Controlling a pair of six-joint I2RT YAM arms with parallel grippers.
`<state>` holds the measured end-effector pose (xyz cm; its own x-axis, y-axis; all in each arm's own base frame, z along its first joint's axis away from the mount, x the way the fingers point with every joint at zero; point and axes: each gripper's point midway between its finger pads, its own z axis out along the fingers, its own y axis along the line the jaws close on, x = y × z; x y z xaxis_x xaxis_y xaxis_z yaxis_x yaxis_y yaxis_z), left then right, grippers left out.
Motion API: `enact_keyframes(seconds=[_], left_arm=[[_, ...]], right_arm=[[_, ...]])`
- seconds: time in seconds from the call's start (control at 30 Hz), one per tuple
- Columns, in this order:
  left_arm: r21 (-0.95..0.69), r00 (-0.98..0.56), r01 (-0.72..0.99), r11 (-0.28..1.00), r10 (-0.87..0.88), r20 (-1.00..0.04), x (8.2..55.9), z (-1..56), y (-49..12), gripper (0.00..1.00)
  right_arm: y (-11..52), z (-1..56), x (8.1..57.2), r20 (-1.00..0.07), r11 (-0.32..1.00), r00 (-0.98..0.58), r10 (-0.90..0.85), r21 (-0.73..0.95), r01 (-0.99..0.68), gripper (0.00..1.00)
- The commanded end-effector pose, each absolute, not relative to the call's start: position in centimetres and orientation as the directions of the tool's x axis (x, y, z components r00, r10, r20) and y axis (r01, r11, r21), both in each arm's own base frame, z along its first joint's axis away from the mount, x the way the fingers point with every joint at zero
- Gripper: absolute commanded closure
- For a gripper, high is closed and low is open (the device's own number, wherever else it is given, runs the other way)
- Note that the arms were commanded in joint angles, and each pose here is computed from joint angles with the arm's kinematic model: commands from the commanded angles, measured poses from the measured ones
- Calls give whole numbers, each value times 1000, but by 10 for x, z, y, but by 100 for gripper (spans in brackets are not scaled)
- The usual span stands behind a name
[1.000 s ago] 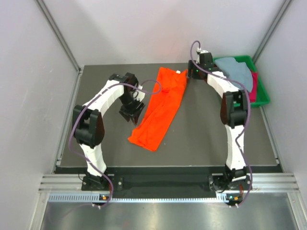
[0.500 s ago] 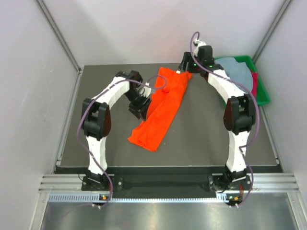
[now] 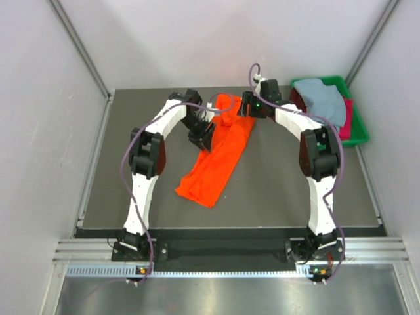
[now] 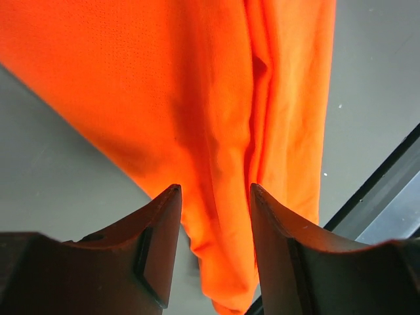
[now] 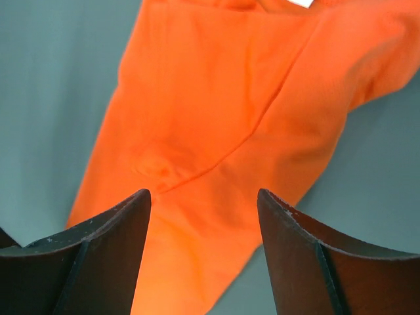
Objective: Fold and stack the t-shirts
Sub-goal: Fold the tshirt
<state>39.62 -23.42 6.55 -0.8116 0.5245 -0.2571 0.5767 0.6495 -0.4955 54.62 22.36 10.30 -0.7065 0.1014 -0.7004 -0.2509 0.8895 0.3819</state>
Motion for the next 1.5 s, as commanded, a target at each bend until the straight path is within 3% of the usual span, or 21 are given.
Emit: enact_keyframes(seconds=[0.0,0.3,0.6,0.87,0.93,1.03,1.1,1.3,1.47], left_arm=[[-534,-818,567,628,509,-269,402,60,-242,49],[-479,-855,514,712,466,-226,424,23,-231,51],[-288,-866,489,823,419,-274,474,3,-194,51],[-260,-876,464,847,394,-278,486,-3,-175,50],[-270,-876,465,843,392,-282,485,0,-177,50],[-314,-878,470,825,400,-264,476,1,-181,62],[-355,-883,466,811,402,-242,466,-1,-185,64],[-453,-893,446,772,417,-168,429,6,-189,62],[-501,-899,426,753,412,-145,415,14,-193,55]], right_arm=[[221,147,549,-757,880,-642,123,383,-283,33],[217,148,549,-761,885,-637,122,374,-277,33],[214,150,548,-767,891,-631,118,362,-273,32],[212,151,543,-771,896,-628,106,347,-275,32],[210,150,543,-771,898,-628,106,346,-273,32],[210,149,544,-771,899,-628,106,344,-271,32],[210,151,544,-774,899,-624,107,344,-272,32],[209,152,544,-778,901,-620,102,337,-273,32],[210,148,544,-770,899,-629,106,344,-270,32]])
